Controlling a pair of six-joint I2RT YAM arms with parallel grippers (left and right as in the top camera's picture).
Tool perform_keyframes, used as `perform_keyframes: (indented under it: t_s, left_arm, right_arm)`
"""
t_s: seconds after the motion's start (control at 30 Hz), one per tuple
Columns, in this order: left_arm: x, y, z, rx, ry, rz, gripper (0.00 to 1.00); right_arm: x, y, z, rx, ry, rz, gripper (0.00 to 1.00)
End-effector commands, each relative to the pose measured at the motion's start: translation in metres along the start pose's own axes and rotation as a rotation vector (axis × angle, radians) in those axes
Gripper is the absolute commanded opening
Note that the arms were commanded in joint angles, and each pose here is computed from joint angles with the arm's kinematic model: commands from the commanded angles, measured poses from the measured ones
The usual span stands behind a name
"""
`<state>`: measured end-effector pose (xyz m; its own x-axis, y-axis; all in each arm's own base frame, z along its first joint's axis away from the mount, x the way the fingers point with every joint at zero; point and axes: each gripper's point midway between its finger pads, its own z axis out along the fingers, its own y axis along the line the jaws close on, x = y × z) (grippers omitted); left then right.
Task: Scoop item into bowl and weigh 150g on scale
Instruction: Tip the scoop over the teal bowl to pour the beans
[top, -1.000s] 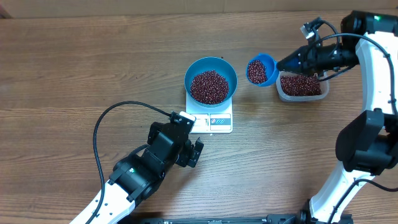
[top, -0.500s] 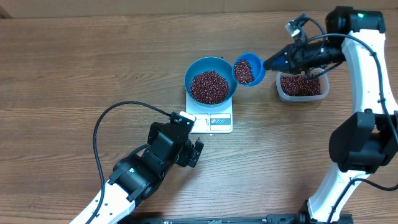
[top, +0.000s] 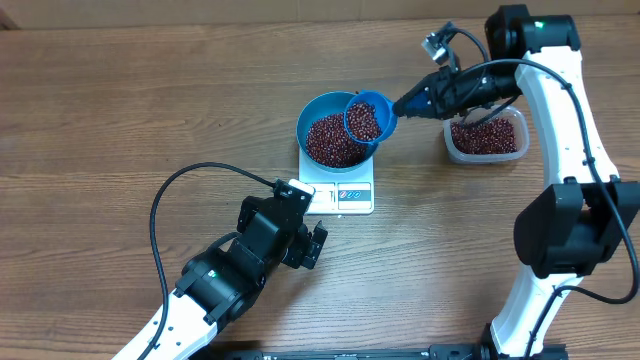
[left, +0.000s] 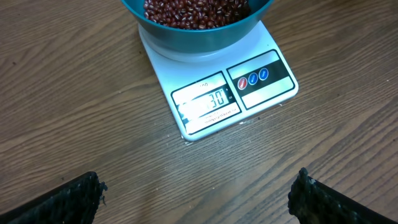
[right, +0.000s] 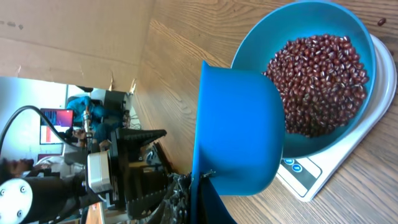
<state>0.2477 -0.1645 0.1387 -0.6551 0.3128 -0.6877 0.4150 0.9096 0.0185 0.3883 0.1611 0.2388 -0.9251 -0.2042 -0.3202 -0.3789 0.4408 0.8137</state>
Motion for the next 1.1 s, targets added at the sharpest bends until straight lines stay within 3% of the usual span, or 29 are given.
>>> perform_keyframes:
  t_s: [0.0, 0.4, 1.07]
  left_arm:
    - [0.004, 0.001, 0.002, -0.015, 0.008, -0.011, 1.0]
    - [0.004, 0.001, 0.002, -0.015, 0.008, -0.011, 0.99]
    - [0.004, 0.001, 0.002, -0.015, 0.008, -0.01, 1.0]
  right_arm:
    - [-0.009, 0.03, -0.01, -0.026, -0.051, -0.054, 0.04]
    - [-0.007, 0.025, 0.011, 0.063, 0.006, -0.072, 0.04]
    - [-0.024, 0.017, 0.019, 0.134, -0.029, -0.09, 0.04]
